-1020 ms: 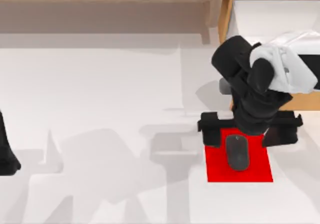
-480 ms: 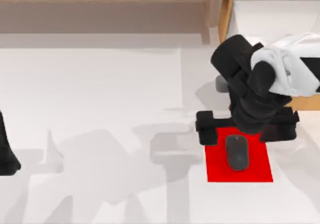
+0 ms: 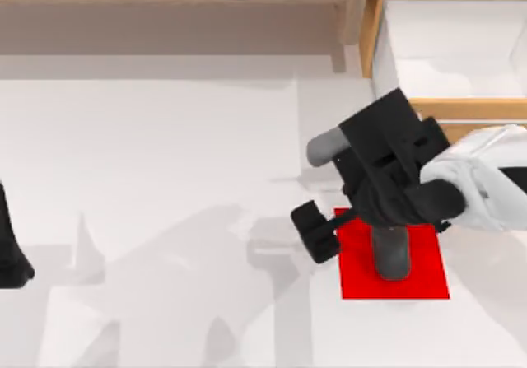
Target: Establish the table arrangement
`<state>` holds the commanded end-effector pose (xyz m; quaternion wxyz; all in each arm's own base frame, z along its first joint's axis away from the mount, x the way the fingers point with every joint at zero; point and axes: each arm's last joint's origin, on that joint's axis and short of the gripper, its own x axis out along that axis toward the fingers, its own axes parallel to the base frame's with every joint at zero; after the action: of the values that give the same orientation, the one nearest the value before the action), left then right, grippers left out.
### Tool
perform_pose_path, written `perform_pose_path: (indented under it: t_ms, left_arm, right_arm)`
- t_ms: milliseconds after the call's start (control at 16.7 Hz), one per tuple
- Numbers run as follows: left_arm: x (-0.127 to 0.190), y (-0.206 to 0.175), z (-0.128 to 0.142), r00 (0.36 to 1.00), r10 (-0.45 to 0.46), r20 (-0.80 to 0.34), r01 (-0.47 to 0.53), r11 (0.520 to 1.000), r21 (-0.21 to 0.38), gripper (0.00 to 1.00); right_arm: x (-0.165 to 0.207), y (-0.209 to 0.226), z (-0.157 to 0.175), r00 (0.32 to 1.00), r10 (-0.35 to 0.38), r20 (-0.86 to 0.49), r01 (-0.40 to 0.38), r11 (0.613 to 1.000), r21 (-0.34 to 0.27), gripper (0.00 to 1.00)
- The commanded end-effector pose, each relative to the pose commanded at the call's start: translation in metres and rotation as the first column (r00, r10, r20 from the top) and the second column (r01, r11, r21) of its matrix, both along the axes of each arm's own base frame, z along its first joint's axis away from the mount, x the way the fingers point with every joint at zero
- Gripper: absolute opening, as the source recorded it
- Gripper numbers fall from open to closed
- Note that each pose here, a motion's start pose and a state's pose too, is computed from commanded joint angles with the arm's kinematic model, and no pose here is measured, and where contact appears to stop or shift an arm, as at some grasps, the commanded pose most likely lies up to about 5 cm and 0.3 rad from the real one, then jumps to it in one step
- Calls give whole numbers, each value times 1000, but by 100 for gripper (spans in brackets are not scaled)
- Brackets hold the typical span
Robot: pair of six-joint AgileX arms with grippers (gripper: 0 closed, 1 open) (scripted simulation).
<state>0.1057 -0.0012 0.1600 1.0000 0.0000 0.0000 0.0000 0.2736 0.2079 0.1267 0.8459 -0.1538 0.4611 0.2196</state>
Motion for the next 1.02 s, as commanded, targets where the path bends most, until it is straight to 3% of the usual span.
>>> perform_pose_path:
  t_ms: [120, 240, 360, 480, 600, 780, 1020]
  left_arm:
    - [0, 0, 0, 1000, 0, 0, 0, 1000, 0, 100]
    - [0, 0, 0, 1000, 0, 0, 0, 1000, 0, 100]
    - [0, 0, 0, 1000, 0, 0, 0, 1000, 0, 100]
    - [0, 0, 0, 1000, 0, 0, 0, 1000, 0, 100]
    - [0, 0, 0, 1000, 0, 0, 0, 1000, 0, 100]
    - [0, 0, 0, 1000, 0, 0, 0, 1000, 0, 100]
    - [0, 0, 0, 1000, 0, 0, 0, 1000, 0, 100]
  right_arm:
    - [-7, 2, -7, 979, 139, 150, -137, 990, -24, 100]
    - [-16, 0, -15, 916, 267, 299, -253, 964, -86, 100]
    - [-25, -5, -21, 819, 377, 432, -330, 926, -183, 100]
    - [-34, -14, -27, 703, 470, 534, -360, 883, -302, 100]
    - [-43, -28, -33, 588, 546, 597, -339, 836, -431, 100]
    - [-51, -54, -37, 458, 633, 624, -224, 761, -608, 100]
    - [-52, -94, -39, 412, 700, 583, 9, 637, -771, 100]
